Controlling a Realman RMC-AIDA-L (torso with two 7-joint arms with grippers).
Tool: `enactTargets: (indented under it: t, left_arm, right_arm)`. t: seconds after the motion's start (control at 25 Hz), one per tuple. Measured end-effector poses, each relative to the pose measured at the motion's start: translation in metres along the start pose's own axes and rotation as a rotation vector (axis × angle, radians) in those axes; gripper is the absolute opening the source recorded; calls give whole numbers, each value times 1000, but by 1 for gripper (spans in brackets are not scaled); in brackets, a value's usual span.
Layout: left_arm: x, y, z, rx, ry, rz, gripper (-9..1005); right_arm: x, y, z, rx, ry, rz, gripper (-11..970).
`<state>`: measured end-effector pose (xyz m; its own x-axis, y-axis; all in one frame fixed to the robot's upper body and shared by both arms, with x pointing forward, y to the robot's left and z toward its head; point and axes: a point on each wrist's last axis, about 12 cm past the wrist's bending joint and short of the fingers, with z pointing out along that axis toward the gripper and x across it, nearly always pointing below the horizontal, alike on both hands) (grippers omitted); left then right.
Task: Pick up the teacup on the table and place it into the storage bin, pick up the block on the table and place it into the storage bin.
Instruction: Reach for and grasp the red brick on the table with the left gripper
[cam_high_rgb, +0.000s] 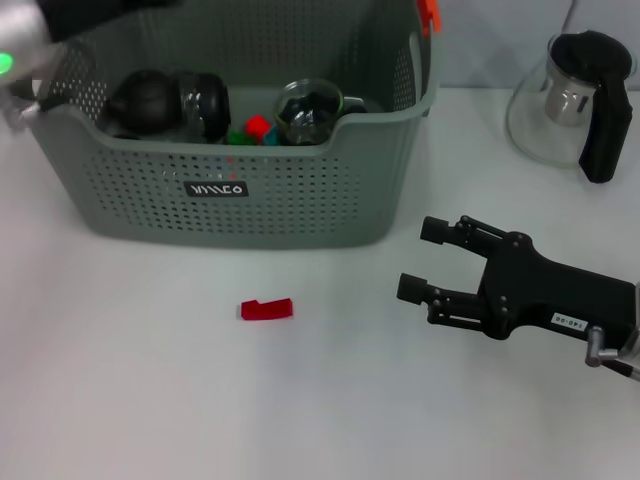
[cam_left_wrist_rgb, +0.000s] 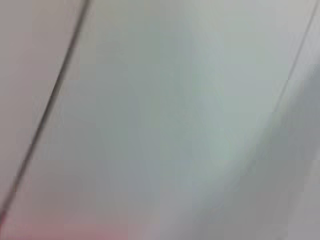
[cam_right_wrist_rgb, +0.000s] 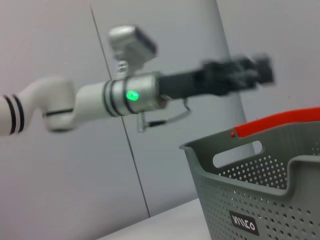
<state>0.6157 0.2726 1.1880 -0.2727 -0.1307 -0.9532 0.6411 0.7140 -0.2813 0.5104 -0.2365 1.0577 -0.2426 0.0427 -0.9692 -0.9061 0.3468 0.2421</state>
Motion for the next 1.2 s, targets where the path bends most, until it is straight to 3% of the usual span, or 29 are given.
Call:
enactTargets:
  t: [0.04,0.08,0.16,0.24,0.28,0.32,0.36,0.52,0.68,0.84,0.96,1.2]
  left_arm:
    - [9,5,-19,80,-89,-139,698]
    - [18,6,-30,149,-116,-196,711]
    - [27,5,-39,195,-122,-216,708]
    - [47,5,-55,212,-124,-205,705]
    - [71,3,-75,187,-145,-164,704]
    - [82,1,-84,170,-152,-137,704]
    - [82,1,-84,170,-152,-137,704]
    - [119,-10,-107,120,-115,-2,704]
    - [150,-24,-112,130,-32,99,704]
    - [165,-29,-113,134,18,112,703]
    - [190,-31,-107,132,159,121,703]
    - [196,-31,-88,168,252,194,703]
  right_arm:
    - [0,0,0,0,0,0,910]
    - [0,0,0,-1,0,-1,910]
    - [0,0,0,0,0,-1,910]
    - [0,0,1,1,0,0,910]
    - [0,-1,1,2,1,0,909]
    - [0,-1,2,2,1,1,909]
    - [0,-1,2,2,1,1,909]
    - [-1,-2,1,6,-2,4,909]
    - [-1,-2,2,8,-6,8,909]
    - [-1,-1,2,10,-7,12,909]
    - [-1,-2,2,12,-8,13,909]
    - [-1,-2,2,12,-8,13,909]
